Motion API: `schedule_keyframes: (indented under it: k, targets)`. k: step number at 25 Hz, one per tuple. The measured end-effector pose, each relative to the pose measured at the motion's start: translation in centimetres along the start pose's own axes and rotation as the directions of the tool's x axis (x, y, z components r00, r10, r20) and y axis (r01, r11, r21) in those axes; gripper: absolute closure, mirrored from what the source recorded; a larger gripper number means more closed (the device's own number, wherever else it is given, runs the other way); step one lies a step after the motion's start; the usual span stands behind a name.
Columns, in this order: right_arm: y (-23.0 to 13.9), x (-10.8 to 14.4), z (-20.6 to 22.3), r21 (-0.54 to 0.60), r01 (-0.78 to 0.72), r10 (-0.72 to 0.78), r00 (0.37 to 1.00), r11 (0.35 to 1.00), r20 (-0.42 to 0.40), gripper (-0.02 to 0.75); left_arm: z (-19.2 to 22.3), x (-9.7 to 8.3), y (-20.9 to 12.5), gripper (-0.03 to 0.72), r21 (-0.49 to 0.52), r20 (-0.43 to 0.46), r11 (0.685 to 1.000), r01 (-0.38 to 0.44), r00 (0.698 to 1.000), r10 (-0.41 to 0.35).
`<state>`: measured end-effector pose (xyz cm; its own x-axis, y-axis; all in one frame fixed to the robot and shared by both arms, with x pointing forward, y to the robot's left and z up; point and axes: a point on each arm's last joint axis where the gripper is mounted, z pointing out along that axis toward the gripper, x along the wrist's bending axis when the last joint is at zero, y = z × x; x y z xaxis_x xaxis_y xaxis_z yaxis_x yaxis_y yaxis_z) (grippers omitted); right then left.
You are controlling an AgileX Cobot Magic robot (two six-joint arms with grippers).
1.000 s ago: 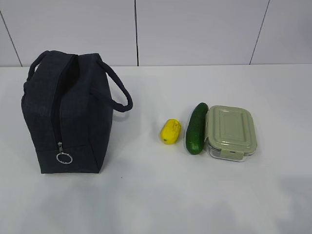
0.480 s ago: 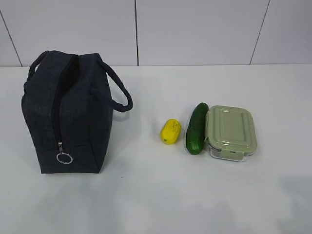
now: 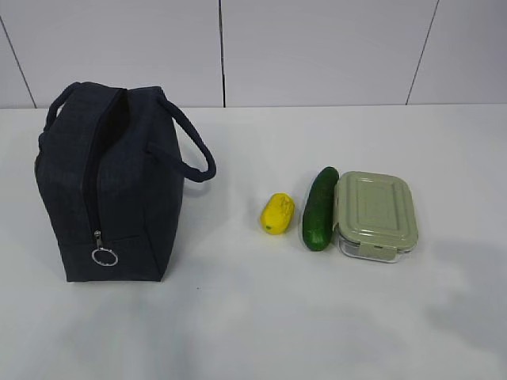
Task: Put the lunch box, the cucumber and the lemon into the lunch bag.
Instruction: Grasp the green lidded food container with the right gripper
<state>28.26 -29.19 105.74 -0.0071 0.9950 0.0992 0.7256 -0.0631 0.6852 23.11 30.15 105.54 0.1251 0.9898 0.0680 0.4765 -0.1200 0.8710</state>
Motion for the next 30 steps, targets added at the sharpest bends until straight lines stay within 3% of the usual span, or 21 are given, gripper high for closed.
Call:
schedule_keyframes:
  k: [14,20,25,30]
  targets:
    - [5.7,0.2,4.9,0.172,-0.082,0.081,0.997,0.982,0.015,0.371,0.0,0.0,0.0,0.443,0.0,0.002,1.0,0.001,1.0,-0.001]
    - [9.0,0.7,8.0,0.249,-0.093,0.1,0.995,0.964,-0.014,0.371,0.0,0.0,0.0,0.443,0.0,0.002,1.0,0.001,1.0,-0.001]
    - [11.9,1.4,10.9,0.298,-0.067,0.099,0.991,0.952,-0.094,0.371,0.0,0.0,0.0,0.443,0.0,0.002,1.0,0.001,1.0,-0.001]
    - [14.7,2.9,13.0,0.31,-0.022,0.104,0.962,0.951,-0.252,0.371,0.0,0.0,0.0,0.443,0.0,0.002,1.0,0.001,1.0,-0.001]
